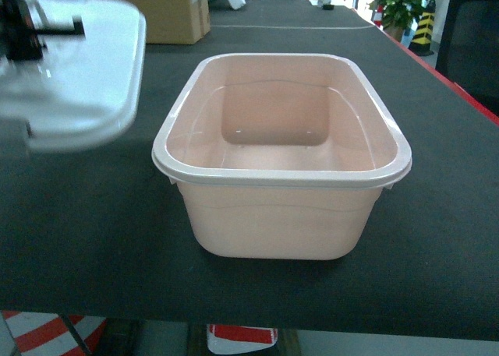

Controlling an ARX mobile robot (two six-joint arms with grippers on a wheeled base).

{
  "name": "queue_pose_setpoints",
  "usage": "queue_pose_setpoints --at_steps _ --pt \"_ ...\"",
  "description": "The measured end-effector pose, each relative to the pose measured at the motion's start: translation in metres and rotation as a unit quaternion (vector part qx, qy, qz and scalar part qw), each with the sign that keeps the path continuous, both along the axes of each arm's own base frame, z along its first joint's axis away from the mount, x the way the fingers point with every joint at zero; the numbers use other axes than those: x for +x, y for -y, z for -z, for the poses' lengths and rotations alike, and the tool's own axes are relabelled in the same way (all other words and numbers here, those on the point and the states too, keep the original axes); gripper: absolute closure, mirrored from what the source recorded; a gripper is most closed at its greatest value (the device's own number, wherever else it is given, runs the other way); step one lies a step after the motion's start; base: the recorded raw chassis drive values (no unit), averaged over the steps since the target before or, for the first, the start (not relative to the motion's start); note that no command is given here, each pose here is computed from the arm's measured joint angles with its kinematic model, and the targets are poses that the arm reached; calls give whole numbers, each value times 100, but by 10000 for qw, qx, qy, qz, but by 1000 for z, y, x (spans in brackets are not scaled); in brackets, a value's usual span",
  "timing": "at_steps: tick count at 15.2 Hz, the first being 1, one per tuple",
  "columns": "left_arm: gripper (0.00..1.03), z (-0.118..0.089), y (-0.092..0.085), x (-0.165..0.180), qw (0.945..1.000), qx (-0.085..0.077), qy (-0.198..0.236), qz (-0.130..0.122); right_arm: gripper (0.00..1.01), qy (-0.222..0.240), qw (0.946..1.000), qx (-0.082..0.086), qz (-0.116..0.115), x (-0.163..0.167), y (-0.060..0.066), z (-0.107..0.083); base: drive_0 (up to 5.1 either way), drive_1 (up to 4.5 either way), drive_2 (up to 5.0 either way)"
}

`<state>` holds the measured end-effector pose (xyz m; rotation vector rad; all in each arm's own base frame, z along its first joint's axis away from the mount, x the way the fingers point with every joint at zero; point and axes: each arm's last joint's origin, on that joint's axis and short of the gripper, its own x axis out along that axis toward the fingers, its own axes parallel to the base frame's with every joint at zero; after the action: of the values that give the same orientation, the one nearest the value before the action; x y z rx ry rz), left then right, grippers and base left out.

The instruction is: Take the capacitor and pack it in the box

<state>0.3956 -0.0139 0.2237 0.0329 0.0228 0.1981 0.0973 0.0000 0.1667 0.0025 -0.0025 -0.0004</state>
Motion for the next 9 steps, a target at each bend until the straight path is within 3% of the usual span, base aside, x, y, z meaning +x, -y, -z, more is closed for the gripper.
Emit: queue_pose_setpoints --at_steps 2,3,6,7,9 --pt "101 -57 32 -8 9992 -101 351 168 3 -6 10000 0 0 0 0 0 0 0 0" --pt "101 -67 55 -10 9986 -157 309 405 3 -4 10000 0 0 0 0 0 0 0 0" --pt "101 -55 133 -12 9942 -245 -399 968 3 -4 10000 0 0 0 0 0 0 0 0" --pt "101 -47 158 -15 9894 -295 -781 1188 3 -4 10000 0 0 0 0 0 0 0 0" --pt "101 -33 200 -22 9844 -323 -1019 1396 3 -2 10000 0 0 0 0 0 0 0 0"
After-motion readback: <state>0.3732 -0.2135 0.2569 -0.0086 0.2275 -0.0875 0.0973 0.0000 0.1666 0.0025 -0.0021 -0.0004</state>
